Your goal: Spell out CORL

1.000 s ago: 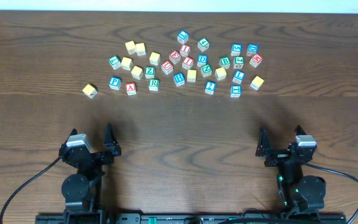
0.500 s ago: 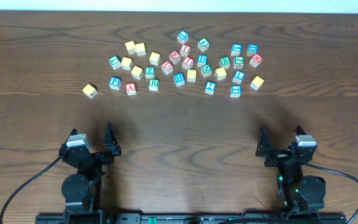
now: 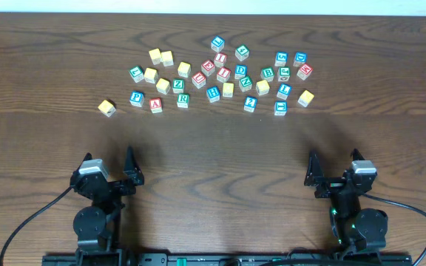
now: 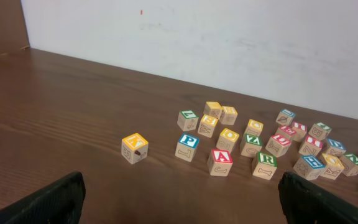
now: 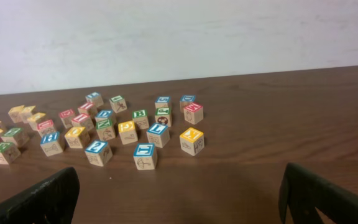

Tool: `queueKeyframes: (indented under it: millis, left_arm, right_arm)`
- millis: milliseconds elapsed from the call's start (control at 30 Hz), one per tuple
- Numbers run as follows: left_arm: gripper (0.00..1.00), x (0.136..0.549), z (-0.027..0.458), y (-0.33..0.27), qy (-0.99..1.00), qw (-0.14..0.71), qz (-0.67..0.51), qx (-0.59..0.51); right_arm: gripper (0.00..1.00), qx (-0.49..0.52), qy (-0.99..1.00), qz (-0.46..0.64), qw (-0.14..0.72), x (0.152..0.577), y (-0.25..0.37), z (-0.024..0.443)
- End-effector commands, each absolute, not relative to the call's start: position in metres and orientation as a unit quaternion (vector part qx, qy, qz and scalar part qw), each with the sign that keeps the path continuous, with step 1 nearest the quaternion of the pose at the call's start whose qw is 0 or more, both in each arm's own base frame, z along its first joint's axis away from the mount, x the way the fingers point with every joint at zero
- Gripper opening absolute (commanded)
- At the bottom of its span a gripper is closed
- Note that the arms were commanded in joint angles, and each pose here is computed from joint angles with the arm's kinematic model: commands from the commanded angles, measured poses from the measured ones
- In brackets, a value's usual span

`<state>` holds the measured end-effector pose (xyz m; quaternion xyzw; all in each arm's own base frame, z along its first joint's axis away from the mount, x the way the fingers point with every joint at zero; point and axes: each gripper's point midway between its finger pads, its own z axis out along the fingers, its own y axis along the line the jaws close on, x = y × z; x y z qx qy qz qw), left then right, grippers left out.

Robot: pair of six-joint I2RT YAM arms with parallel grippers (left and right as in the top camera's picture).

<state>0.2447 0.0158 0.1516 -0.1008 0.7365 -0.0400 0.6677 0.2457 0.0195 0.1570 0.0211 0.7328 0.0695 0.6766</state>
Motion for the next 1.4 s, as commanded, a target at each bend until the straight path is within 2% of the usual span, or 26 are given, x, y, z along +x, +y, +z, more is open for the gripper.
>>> queueKeyframes:
  millis: [0,1367]
  left_arm:
    - [0.98,0.2430,0.1357,0.0199,0.753,0.648,-0.027,-0.106]
    - [0.98,0.2437,0.1393,0.0175,0.749,0.654,-0.034,-0.103]
  right_arm:
    - [0.99,0.028,0.732,0.071,0.677,0.2457,0.0177,0.1568]
    - [0.99,0.028,0.733,0.071,0.676,0.2457,0.0177,0.1565]
